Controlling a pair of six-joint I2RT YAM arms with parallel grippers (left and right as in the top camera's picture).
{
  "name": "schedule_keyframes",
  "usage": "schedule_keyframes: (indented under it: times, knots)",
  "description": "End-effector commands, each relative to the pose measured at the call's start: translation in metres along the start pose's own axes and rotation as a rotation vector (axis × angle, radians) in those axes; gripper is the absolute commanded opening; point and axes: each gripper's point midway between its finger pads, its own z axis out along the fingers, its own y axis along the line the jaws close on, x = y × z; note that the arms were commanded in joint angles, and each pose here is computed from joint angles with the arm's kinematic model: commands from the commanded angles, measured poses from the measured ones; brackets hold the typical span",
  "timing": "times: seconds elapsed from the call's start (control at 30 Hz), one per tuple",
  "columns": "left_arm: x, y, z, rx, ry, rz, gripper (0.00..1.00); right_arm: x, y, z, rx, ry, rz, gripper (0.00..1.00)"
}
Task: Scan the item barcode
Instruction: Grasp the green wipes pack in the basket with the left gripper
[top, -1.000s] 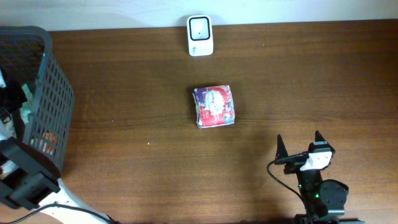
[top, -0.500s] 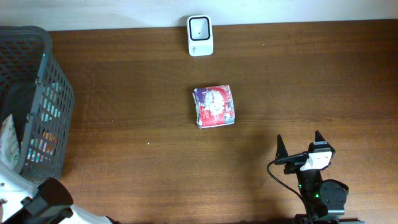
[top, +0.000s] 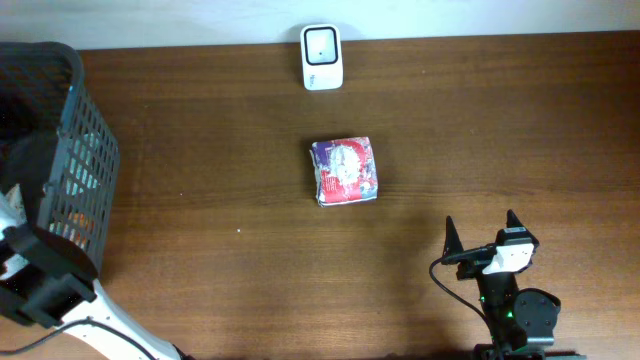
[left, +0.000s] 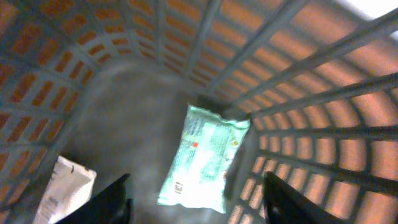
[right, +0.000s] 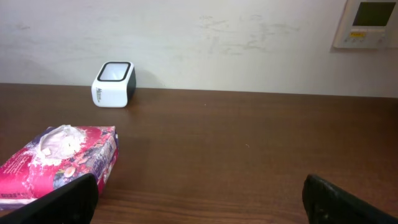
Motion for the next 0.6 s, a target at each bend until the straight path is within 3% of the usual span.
schedule_keyframes:
  times: [0.0, 0.27, 0.47, 0.57]
  knots:
    - [0.019, 0.003, 0.036, 0.034, 0.086, 0.101, 0.73, 0.003, 0.0, 0.0, 0.004, 0.006, -0.006, 0.99]
    - [0.064, 0.004, 0.089, 0.078, 0.253, 0.121, 0.72, 0.003, 0.0, 0.0, 0.004, 0.006, -0.006, 0.99]
    - [0.09, -0.018, 0.129, 0.105, 0.342, 0.157, 0.73, 0.003, 0.0, 0.0, 0.004, 0.006, -0.006, 0.99]
    - [0.1, 0.002, 0.137, -0.012, 0.392, 0.169, 0.55, 0.003, 0.0, 0.0, 0.004, 0.006, -0.006, 0.98]
